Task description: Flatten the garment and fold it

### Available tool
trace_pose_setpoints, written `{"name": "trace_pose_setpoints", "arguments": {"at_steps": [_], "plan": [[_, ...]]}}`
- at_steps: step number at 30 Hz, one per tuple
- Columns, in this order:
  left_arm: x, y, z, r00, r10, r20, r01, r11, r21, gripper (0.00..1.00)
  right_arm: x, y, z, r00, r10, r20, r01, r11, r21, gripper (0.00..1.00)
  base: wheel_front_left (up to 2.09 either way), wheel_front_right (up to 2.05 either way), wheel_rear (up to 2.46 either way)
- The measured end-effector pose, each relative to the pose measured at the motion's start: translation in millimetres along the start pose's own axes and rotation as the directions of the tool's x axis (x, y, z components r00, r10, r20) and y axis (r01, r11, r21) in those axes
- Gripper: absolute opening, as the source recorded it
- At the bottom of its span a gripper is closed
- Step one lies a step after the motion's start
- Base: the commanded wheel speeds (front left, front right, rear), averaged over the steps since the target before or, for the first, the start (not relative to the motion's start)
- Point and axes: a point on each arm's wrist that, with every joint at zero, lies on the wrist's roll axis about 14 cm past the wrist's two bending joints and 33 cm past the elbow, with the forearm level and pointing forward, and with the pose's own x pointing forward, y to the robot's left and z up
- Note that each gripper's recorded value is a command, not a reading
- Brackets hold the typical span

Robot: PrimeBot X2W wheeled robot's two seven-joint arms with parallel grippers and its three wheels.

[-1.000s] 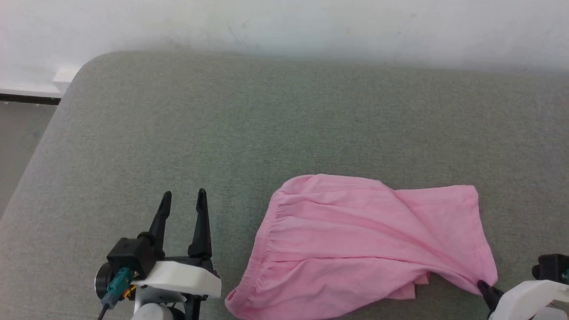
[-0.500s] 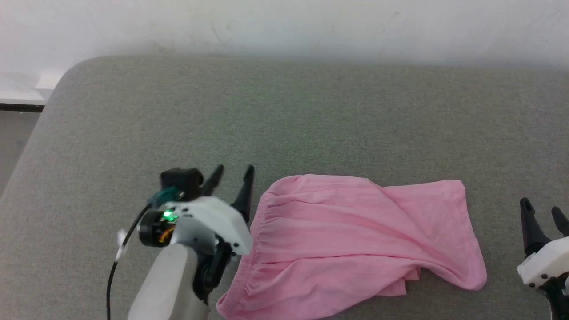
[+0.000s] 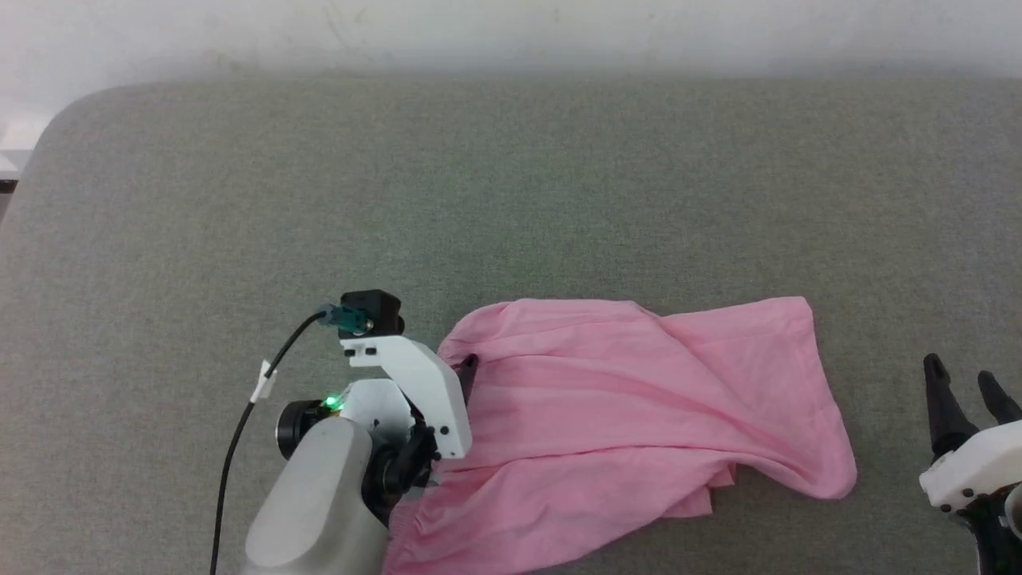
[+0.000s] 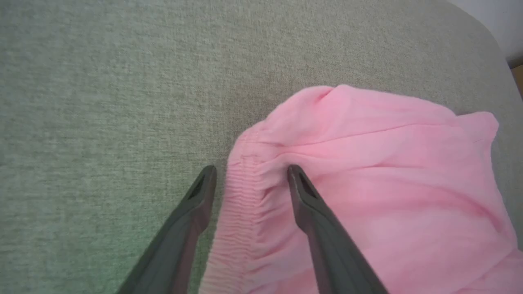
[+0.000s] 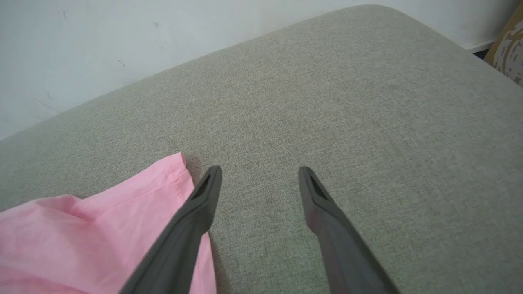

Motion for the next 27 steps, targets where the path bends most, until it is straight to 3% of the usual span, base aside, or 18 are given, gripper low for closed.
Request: {"name": "trace_pose_setpoints", "arguments": {"at_steps": [1,2,9,17,22,27], "plan": [[1,-1,-1,1.000,-0.002,-0.002,0.002,1.000,0.004,0.12,1,0,-1,1.000,-0.001,-0.004,0.001,1.000,-0.002,1.00,0.00,0.00,0.00],[2,-1,0,1.000,-0.001,0.013,0.001,1.000,0.004,0.00,2,0,-3,1.000,-0.002,-0.008,0.002,1.000,-0.004,1.00,0.00,0.00,0.00],[-5,-6,22,0.988,-0.040,0.147,0.042,0.999,-0.006,0.00,12,21,-7,0.998,0.049,-0.029,-0.050,0.998,-0.044,1.00,0.00,0.00,0.00],[-14,-22,25,0.973,-0.088,0.212,0.090,0.996,0.000,0.00,36,81,-14,0.976,0.144,-0.165,-0.182,0.952,-0.247,1.00,0.00,0.00,0.00],[-19,-24,20,0.973,-0.087,0.215,0.091,0.996,-0.007,0.00,50,83,-37,0.943,0.081,-0.324,-0.203,0.909,-0.365,1.00,0.00,0.00,0.00],[-22,-24,15,0.974,-0.087,0.207,0.095,0.995,-0.032,0.00,58,77,-52,0.917,0.032,-0.397,-0.206,0.891,-0.404,1.00,0.00,0.00,0.00]]}}
